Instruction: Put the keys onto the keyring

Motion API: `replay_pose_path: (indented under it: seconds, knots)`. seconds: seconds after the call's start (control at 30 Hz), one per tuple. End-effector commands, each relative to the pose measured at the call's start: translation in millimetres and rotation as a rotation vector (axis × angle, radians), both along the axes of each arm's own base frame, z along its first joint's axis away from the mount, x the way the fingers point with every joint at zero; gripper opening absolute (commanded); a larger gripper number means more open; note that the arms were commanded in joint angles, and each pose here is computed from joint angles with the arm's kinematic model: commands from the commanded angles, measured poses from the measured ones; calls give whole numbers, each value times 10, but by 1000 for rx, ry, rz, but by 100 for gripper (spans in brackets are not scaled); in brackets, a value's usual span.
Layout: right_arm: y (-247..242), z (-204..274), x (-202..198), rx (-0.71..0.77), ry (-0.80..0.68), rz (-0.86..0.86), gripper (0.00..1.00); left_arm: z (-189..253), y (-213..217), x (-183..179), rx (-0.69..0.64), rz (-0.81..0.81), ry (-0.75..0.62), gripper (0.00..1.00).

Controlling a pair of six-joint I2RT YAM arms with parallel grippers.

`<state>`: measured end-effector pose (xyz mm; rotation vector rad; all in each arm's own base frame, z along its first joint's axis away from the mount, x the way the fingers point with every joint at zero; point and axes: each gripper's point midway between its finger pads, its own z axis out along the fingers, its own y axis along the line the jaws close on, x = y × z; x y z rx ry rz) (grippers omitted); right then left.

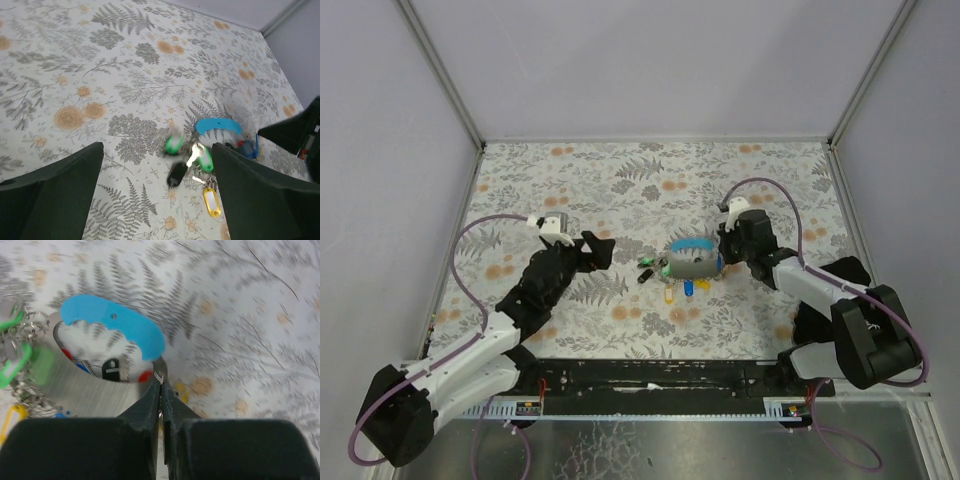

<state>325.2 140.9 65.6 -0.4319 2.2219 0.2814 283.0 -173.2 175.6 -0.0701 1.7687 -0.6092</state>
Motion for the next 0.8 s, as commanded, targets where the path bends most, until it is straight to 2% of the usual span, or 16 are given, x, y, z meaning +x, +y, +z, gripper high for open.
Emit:
replay_pose_path:
  seconds: [0.0,0.07,0.23,0.33,0.47,0.5,0.53,0.77]
  knots:
    - [-298,82,135,55,-36,-216,12,-121,325,-39,-31,175,78,95]
    - [-384,80,112,56,-31,-253,19,-84,367,-67,-60,197,84,99]
    - [-459,187,-17,96,-59,-290,37,12,504,-109,-121,289,128,100]
    - [-511,405,-136,129,-120,-303,49,62,591,-146,-139,350,183,100]
    - [-610,751,-353,145,-201,-306,58,166,694,-264,-123,389,247,100]
    - [-649,854,-415,148,-226,-311,85,226,717,-296,-118,389,250,100]
    - [-683,960,-479,154,-253,-314,99,287,745,-333,-112,387,248,100]
    - [-840,1489,-908,197,-376,-317,99,881,913,-652,-111,296,114,100]
